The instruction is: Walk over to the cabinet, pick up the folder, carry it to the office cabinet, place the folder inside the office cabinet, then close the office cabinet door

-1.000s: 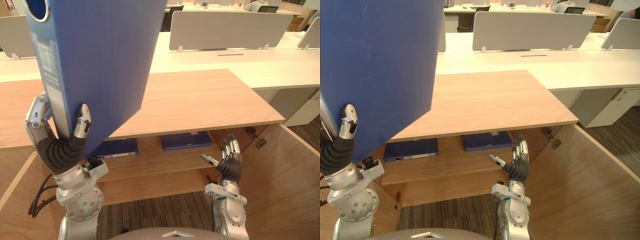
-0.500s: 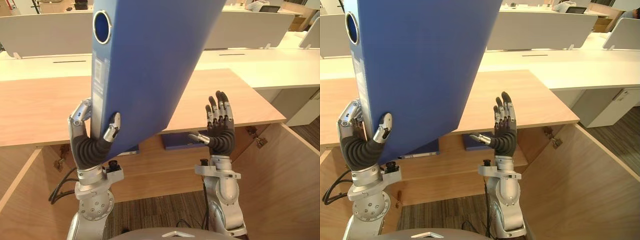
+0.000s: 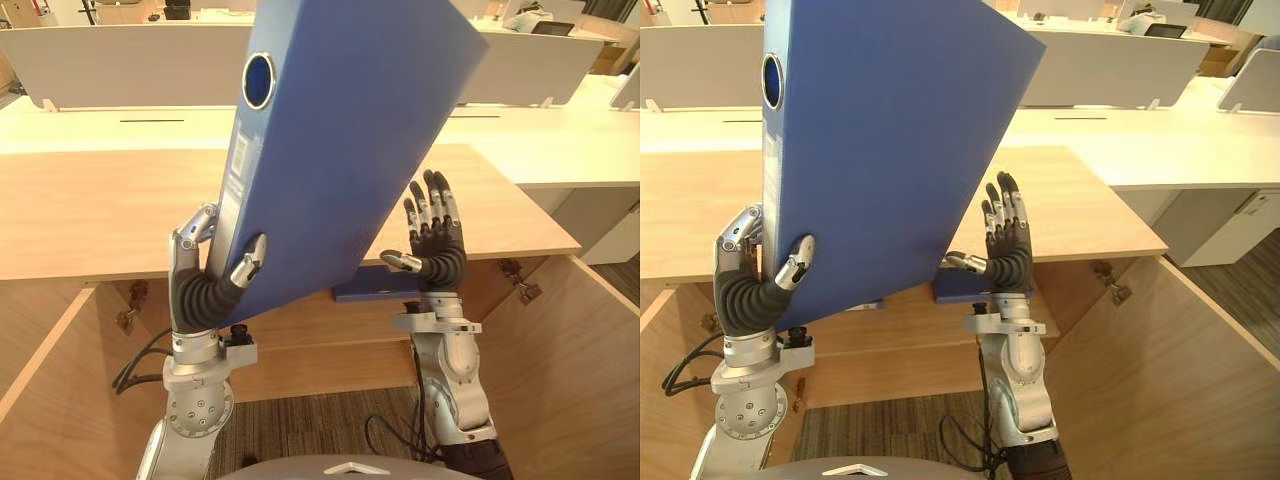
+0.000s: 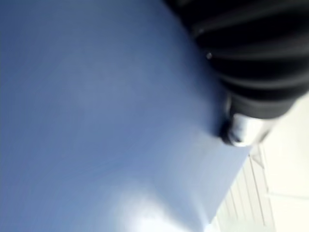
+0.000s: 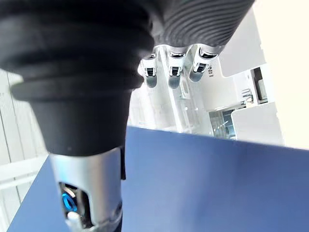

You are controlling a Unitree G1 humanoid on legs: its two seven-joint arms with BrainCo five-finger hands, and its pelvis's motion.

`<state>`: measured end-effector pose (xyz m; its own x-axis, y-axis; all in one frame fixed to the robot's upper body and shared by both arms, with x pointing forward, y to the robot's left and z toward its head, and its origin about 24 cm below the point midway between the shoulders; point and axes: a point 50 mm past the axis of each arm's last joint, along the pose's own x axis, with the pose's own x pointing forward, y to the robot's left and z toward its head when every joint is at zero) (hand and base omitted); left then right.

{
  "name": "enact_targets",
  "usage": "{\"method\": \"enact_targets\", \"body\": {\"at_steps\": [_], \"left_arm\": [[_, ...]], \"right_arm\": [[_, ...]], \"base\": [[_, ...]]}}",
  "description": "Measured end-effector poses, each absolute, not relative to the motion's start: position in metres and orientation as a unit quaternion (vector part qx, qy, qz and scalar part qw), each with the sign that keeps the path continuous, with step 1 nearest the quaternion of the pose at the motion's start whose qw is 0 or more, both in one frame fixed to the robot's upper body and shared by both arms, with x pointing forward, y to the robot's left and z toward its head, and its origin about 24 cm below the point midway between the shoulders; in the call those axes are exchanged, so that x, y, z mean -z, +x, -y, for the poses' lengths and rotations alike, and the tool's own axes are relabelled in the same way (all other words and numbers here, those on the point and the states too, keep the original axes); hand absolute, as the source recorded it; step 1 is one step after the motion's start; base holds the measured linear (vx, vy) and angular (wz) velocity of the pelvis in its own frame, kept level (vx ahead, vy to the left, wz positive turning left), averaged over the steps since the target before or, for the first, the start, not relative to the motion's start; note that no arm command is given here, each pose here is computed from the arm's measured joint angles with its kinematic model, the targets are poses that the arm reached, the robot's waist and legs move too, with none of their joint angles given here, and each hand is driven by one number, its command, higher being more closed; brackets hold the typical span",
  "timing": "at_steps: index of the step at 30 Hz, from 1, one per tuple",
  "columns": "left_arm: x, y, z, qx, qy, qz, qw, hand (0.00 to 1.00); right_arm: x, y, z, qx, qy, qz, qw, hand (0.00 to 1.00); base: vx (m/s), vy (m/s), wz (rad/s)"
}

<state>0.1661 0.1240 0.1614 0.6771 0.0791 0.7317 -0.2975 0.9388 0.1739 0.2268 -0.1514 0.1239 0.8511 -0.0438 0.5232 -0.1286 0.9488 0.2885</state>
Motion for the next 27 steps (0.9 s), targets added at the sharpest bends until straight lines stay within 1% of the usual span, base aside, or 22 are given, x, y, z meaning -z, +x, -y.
{"method": "enact_targets", "body": {"at_steps": [5, 10, 14, 21, 27], "left_arm": [[-0.162, 0.166, -0.124, -0.094, 0.119, 0.389, 0.908, 1.0], [-0.162, 0.166, -0.124, -0.081, 0.104, 0.387, 0.912, 1.0], [-0.162, 0.165, -0.121, -0.063, 0.09, 0.386, 0.916, 1.0], [-0.163, 0.166, -0.118, -0.039, 0.1, 0.388, 0.915, 1.0], [-0.157, 0.167, -0.117, -0.011, 0.126, 0.385, 0.914, 1.0]], "right_arm": [[-0.12, 0.232, 0.163, -0.002, 0.171, 0.267, 0.948, 0.0], [-0.112, 0.24, 0.163, -0.014, 0.175, 0.247, 0.953, 0.0], [-0.115, 0.245, 0.162, -0.029, 0.169, 0.247, 0.954, 0.0], [-0.117, 0.253, 0.165, -0.055, 0.138, 0.243, 0.958, 0.0], [-0.115, 0.257, 0.162, -0.106, 0.095, 0.227, 0.963, 0.0]], "base": [[-0.02, 0.012, 0.12], [0.0, 0.004, 0.03], [0.0, 0.0, 0.0], [0.0, 0.0, 0.0], [0.0, 0.0, 0.0]]}}
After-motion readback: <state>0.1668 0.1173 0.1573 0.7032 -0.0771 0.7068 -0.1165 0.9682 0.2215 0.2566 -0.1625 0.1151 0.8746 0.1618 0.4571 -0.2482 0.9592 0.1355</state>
